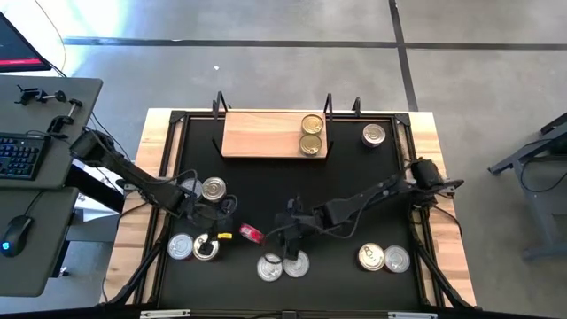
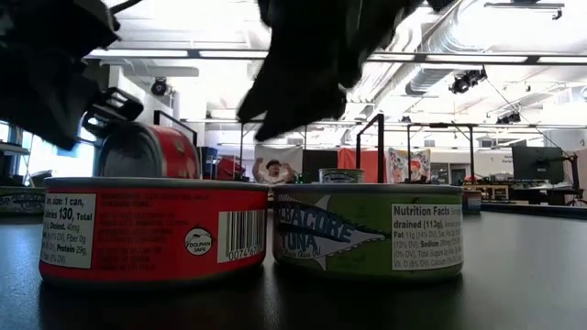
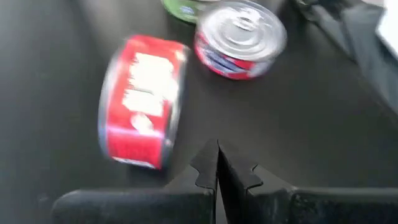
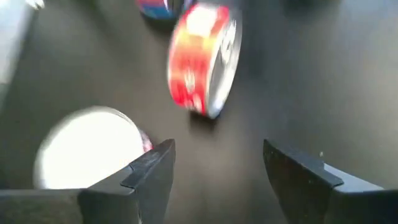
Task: Stack canned seafood by type on shelf
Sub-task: Put the red tuna can on the shelf
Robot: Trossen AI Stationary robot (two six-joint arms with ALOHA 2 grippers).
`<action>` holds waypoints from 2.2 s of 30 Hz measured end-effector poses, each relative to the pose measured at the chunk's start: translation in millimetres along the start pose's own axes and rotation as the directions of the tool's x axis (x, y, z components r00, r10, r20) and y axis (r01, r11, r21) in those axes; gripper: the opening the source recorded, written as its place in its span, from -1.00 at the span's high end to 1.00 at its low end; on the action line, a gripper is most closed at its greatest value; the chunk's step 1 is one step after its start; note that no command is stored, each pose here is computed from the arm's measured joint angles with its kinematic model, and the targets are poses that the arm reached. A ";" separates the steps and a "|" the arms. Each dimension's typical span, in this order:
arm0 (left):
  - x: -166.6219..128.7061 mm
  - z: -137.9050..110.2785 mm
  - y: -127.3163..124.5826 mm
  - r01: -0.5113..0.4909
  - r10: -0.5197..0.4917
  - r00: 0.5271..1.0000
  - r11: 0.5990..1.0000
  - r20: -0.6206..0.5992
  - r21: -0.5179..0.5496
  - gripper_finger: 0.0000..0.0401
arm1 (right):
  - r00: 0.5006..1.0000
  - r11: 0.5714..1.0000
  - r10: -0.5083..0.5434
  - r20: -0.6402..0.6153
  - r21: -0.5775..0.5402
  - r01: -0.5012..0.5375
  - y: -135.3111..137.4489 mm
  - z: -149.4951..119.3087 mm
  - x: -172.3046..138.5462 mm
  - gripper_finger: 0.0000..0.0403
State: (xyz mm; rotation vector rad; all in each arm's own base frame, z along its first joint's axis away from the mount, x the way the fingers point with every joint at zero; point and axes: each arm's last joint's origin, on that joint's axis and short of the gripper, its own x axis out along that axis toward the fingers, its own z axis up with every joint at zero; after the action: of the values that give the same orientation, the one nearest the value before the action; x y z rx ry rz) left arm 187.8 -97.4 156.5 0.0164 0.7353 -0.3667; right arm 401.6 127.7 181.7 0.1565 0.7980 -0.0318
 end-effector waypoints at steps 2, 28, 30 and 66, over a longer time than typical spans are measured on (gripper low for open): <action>-0.1 1.1 0.4 -0.033 0.033 0.999 0.999 0.012 -0.010 1.00 | 1.000 1.000 -0.020 -0.009 -0.004 0.020 -0.6 -6.8 12.5 -0.17; -36.4 28.9 16.2 -0.338 0.372 0.926 0.893 -0.066 0.296 1.00 | 0.994 0.994 -0.081 0.067 -0.064 0.085 -0.8 -2.8 15.4 -0.17; -31.3 29.9 11.2 -0.237 0.291 0.955 0.873 -0.066 0.426 0.98 | 0.995 0.992 -0.085 0.055 -0.084 0.090 -0.9 -4.2 15.3 -0.17; 4.3 30.3 2.3 -0.142 0.505 0.817 0.644 -0.279 0.752 0.29 | 0.955 0.960 -0.279 0.104 0.058 0.274 -49.0 1.9 44.3 -0.17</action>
State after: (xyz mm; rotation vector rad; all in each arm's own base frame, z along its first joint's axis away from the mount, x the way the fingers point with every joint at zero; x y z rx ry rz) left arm 211.2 -100.9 175.9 1.0141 1.0138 -0.2625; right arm 429.6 80.3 145.1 0.0814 0.7031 -0.3207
